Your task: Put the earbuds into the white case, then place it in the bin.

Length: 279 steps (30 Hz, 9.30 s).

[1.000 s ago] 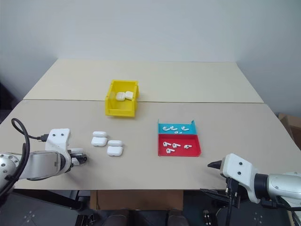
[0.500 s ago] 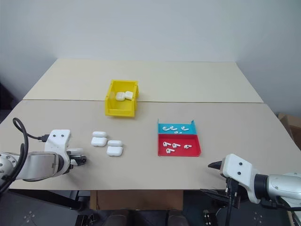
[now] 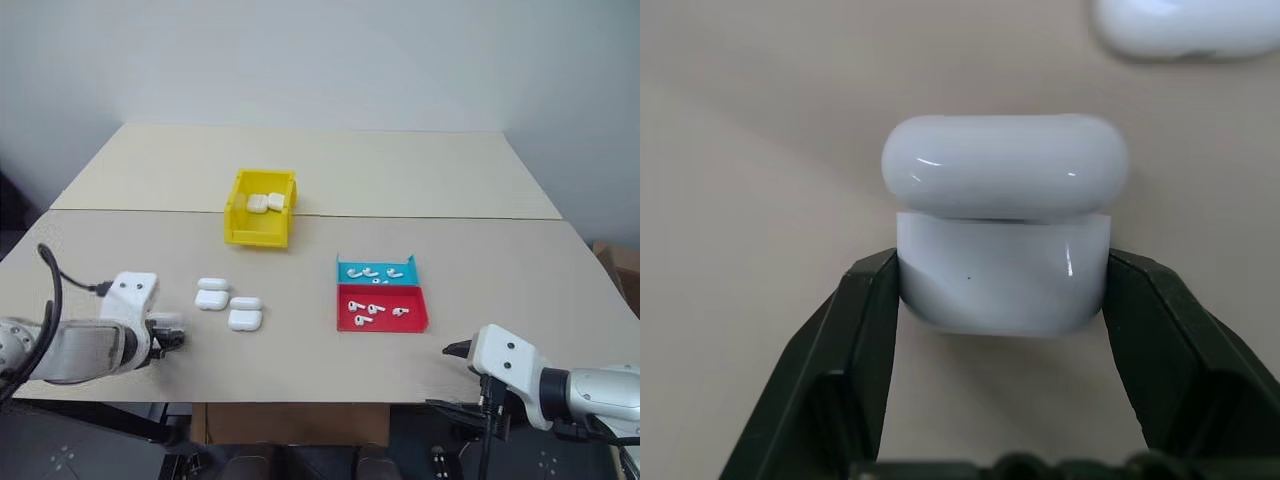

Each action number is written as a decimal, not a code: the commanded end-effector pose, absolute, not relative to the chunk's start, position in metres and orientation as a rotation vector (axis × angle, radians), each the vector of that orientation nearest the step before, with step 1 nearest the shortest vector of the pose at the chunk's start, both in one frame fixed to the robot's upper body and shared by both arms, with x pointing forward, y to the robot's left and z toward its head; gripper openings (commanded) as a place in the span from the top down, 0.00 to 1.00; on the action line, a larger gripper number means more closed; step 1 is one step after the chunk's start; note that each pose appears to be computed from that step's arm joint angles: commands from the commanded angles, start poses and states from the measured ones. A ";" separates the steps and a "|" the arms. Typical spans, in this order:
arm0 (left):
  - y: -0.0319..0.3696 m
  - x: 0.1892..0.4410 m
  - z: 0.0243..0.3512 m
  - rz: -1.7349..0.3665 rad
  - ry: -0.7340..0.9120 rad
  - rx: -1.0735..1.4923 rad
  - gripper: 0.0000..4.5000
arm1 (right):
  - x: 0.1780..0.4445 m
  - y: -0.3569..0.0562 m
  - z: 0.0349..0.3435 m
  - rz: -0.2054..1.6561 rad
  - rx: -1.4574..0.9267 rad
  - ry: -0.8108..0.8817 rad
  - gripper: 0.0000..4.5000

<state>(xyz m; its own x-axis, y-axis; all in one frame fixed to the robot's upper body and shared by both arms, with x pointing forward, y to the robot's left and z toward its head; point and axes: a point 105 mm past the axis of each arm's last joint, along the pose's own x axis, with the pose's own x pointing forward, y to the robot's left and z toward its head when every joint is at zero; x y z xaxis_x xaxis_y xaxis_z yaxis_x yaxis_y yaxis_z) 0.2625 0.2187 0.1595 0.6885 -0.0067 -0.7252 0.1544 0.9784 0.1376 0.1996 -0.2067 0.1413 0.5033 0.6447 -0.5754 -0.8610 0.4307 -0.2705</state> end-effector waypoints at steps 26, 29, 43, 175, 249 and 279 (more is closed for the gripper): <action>0.121 0.246 0.179 -1.154 -0.564 0.040 0.38 | 0.238 -0.176 0.208 0.956 -0.764 0.215 0.00; 0.120 0.239 0.167 -1.233 -0.604 0.039 0.38 | 0.240 -0.162 0.206 0.983 -0.768 0.215 0.00; 0.112 0.230 0.178 -1.312 -0.696 0.105 0.38 | 0.277 -0.135 0.195 1.017 -0.804 0.515 0.00; 0.130 0.212 0.168 -1.269 -0.436 0.157 0.38 | 0.345 -0.109 0.167 1.155 -1.136 0.540 0.80; 0.077 0.217 0.237 -1.466 -0.555 -0.069 0.38 | 0.232 -0.056 0.274 1.543 -0.243 -0.764 0.68; 0.142 0.208 0.184 -1.412 -0.373 0.168 0.38 | 0.324 -0.137 0.266 1.205 -0.800 -0.001 0.63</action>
